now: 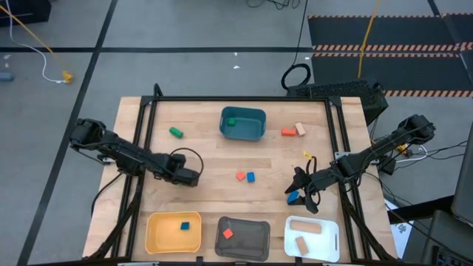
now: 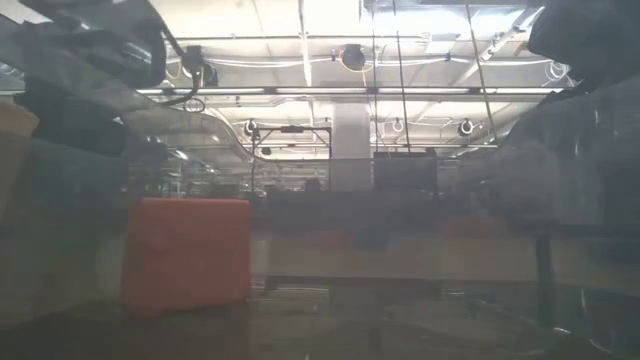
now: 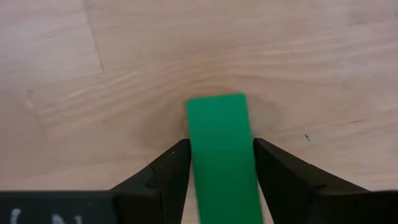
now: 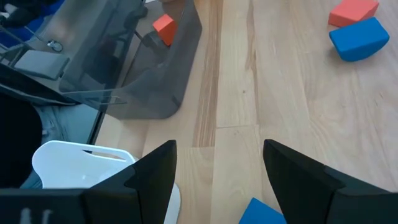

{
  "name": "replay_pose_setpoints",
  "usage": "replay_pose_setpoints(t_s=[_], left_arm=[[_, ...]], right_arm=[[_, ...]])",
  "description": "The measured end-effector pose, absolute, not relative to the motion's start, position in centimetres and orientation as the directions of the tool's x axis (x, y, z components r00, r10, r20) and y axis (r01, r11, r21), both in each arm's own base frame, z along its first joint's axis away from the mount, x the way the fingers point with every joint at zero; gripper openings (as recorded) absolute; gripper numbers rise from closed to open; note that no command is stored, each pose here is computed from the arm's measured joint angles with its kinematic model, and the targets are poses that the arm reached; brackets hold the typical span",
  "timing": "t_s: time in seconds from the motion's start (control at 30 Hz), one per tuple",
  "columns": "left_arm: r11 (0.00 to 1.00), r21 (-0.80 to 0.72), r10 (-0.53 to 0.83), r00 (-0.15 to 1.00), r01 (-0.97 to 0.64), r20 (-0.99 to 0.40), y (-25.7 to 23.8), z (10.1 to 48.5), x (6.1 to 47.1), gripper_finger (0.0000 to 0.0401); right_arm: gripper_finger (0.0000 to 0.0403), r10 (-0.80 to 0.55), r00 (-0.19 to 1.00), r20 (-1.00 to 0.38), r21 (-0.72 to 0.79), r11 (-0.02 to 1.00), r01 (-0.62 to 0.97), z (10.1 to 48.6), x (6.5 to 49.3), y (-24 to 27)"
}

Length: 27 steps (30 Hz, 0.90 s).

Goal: Sort & place blocks by color
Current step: Put the bottom green block into the blue bin

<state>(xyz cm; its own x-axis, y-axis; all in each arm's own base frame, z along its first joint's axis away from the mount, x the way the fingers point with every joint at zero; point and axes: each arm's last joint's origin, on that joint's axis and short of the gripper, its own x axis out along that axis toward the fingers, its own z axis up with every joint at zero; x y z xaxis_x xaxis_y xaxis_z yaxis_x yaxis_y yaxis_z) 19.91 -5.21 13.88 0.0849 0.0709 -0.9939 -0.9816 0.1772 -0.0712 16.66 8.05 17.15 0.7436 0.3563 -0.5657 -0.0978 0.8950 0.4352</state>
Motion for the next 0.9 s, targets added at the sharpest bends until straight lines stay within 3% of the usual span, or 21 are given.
replay_pose_setpoints(t_s=[0.23, 0.4, 0.63, 0.9], left_arm=[[0.211, -0.087, 0.079, 0.105, -0.974, -0.991, -5.7, 13.6, 19.7, 0.0178], [0.248, -0.083, 0.077, 0.105, -0.965, -0.991, -5.8, 13.6, 19.6, 0.0136], [0.315, -0.087, 0.066, 0.113, -0.945, -0.991, -5.6, 13.9, 20.1, 0.0134], [0.435, -0.196, 0.094, 0.261, -0.879, -0.961, -4.2, 16.6, 23.3, 0.0134]], right_arm=[[0.0233, 0.356, 0.744, -0.565, 0.437, 0.894, -0.096, 17.2, 16.7, 8.0], [0.0233, 0.356, 0.745, -0.563, 0.439, 0.893, -0.095, 17.2, 16.7, 8.0], [0.0233, 0.358, 0.751, -0.555, 0.442, 0.891, -0.099, 17.3, 16.7, 8.1], [0.0233, 0.371, 0.783, -0.499, 0.458, 0.880, -0.125, 17.8, 17.0, 8.2]])
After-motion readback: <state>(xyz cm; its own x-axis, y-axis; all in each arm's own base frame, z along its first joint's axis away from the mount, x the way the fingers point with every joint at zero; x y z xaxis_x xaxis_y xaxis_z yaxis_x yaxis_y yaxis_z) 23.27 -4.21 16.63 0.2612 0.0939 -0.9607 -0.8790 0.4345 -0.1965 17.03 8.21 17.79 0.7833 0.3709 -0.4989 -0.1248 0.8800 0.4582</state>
